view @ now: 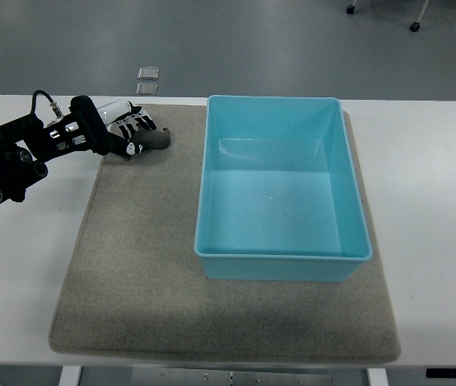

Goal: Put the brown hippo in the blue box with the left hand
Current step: 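Close the left hand fingers around the brown hippo, then lift the hippo off the mat with the left hand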

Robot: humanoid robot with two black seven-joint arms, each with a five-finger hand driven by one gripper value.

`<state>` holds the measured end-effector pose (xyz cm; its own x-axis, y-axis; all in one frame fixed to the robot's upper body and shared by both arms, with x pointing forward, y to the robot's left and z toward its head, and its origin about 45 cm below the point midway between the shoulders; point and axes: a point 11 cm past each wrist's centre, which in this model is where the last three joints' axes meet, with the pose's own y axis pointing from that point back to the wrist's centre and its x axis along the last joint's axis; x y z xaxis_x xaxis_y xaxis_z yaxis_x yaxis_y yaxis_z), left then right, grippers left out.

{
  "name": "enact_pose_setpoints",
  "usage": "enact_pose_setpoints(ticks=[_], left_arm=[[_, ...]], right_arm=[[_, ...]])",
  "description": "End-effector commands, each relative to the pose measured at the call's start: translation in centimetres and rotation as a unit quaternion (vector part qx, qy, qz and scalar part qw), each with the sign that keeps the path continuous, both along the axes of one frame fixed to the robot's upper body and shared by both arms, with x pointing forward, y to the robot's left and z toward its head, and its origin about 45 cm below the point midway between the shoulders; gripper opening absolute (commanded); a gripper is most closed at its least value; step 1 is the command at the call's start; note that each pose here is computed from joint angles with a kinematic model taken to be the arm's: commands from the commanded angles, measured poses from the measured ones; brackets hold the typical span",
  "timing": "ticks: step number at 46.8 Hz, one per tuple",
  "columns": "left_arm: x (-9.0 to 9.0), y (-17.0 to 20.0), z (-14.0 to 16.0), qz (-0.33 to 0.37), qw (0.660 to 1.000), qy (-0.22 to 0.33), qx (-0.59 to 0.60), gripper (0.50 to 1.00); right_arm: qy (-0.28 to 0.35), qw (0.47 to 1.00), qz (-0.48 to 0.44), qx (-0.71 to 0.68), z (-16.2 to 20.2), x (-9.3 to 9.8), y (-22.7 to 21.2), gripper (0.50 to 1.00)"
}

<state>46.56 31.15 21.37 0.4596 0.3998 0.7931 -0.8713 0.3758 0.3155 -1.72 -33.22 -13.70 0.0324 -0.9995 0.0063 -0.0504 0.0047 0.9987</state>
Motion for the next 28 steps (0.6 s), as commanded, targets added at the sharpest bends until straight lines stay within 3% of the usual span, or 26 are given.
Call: enact_pose_setpoints(ticks=[1,17,28], left_arm=[[0.2,0.0,0.4,0.001,1.0,-0.004,-0.004,0.5],[2.2,-1.2,5.2,-0.006,0.998,-0.051,-0.029,0.5],[3.0,-4.9,9.7,-0.052,0.993,-0.092,-0.042,0.5]], right_arm=[[0.0,1.0,0.0,0.0,0.0,0.0,0.0,0.936],[0.0,1.0,0.0,0.0,0.0,0.0,0.0,0.936],[0.001,1.0,0.0,0.0,0.0,0.0,0.0,0.936]])
